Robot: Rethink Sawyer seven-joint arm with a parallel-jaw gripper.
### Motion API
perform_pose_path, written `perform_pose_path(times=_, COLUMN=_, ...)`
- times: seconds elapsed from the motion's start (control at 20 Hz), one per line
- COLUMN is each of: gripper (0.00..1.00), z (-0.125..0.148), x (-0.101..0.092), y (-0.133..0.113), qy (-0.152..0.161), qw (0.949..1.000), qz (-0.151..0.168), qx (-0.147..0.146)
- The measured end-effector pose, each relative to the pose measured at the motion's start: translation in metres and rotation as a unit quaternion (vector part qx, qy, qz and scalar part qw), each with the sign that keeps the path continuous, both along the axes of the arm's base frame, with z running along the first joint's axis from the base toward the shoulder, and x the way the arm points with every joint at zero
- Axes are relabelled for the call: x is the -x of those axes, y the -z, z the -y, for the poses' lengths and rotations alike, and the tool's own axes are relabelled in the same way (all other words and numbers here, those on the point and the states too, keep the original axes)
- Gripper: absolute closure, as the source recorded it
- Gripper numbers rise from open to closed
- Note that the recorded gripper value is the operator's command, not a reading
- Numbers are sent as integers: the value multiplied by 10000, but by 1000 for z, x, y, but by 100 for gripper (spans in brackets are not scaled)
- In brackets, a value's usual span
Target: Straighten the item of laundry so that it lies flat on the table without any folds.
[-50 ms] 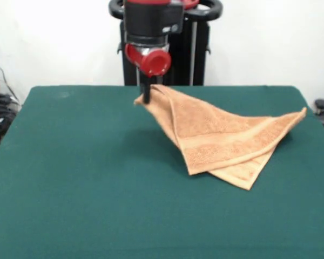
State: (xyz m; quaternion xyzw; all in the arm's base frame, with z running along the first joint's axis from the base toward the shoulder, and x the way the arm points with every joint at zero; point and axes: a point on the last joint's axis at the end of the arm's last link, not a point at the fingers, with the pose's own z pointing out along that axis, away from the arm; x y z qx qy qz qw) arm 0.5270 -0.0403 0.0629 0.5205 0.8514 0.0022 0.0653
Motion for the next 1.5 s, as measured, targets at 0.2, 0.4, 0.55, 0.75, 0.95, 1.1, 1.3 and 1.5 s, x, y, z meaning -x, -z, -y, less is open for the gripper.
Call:
perform_pose_path(times=0.2, gripper=0, z=5, x=5, y=14, qy=-392, qw=9991, qz=44, qx=135)
perform_pose_path(times=0.4, gripper=0, z=7, x=6, y=20, qy=-696, qw=9973, qz=67, qx=237)
perform_pose_path(times=0.55, gripper=0, z=7, x=4, y=16, qy=-739, qw=9968, qz=108, qx=268)
perform_pose_path(times=0.75, gripper=0, z=3, x=-6, y=1, qy=-759, qw=9962, qz=272, qx=332)
perform_pose_path(times=0.95, gripper=0, z=-4, x=-16, y=-14, qy=-776, qw=9954, qz=432, qx=372)
perform_pose_path(times=1.1, gripper=0, z=-15, x=-28, y=-30, qy=-739, qw=9949, qz=581, qx=358)
perform_pose_path(times=1.3, gripper=0, z=-20, x=-32, y=-35, qy=-685, qw=9952, qz=612, qx=324)
perform_pose_path(times=1.5, gripper=0, z=-30, x=-38, y=-39, qy=-570, qw=9962, qz=613, qx=245)
